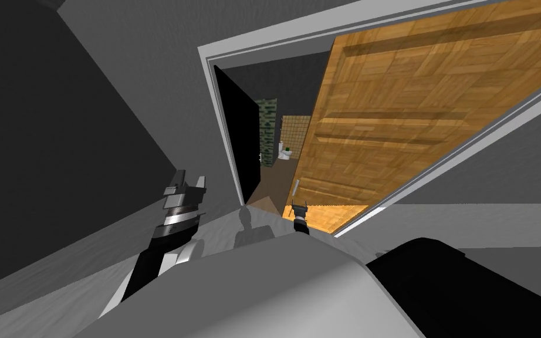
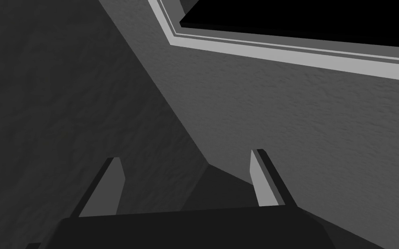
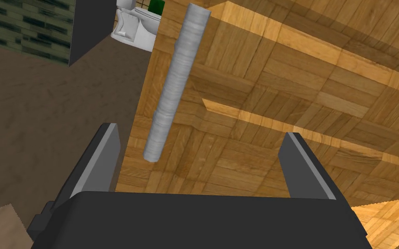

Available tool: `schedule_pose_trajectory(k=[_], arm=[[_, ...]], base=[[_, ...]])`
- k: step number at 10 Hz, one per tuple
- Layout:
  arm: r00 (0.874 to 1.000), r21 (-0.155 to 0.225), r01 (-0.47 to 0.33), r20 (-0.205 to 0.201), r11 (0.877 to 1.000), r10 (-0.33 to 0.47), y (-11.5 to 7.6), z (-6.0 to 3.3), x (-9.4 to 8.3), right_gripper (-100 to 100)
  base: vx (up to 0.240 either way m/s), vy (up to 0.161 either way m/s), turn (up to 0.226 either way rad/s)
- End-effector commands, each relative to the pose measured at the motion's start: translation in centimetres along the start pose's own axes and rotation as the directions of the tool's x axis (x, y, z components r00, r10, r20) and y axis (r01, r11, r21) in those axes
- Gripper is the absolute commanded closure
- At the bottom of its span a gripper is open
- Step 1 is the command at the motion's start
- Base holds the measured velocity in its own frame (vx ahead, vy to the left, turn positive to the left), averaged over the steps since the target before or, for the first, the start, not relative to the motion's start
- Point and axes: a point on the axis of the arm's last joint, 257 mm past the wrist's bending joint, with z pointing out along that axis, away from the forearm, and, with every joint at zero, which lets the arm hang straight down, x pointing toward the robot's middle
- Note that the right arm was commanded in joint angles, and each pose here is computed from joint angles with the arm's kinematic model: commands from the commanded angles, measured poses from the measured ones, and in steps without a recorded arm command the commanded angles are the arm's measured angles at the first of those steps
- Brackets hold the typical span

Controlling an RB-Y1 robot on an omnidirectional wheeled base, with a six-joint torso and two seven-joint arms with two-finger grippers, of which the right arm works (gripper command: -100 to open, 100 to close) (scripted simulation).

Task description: Push the door open

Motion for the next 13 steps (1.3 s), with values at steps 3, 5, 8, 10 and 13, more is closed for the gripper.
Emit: schedule_pose_trajectory(k=[3, 5, 8, 10, 13], arm=[[0.995, -0.020, -0.083, 0.049, 0.996, 0.084, -0.4, -0.82, -2.1, -100], [0.987, -0.039, -0.139, 0.082, 0.990, 0.141, -0.7, -1.44, -3.4, -100], [0.972, -0.062, -0.199, 0.115, 0.978, 0.205, -1.2, -2.22, -4.8, -100], [0.959, -0.080, -0.238, 0.137, 0.968, 0.248, -1.6, -2.82, -5.7, -100], [0.964, -0.078, -0.223, 0.130, 0.972, 0.231, -0.5, -2.16, -5.9, -100]], base=[[0.051, -0.084, 0.106], [0.036, -0.096, 0.116], [0.048, -0.096, 0.109], [0.043, -0.088, 0.104], [0.037, -0.046, 0.040]])
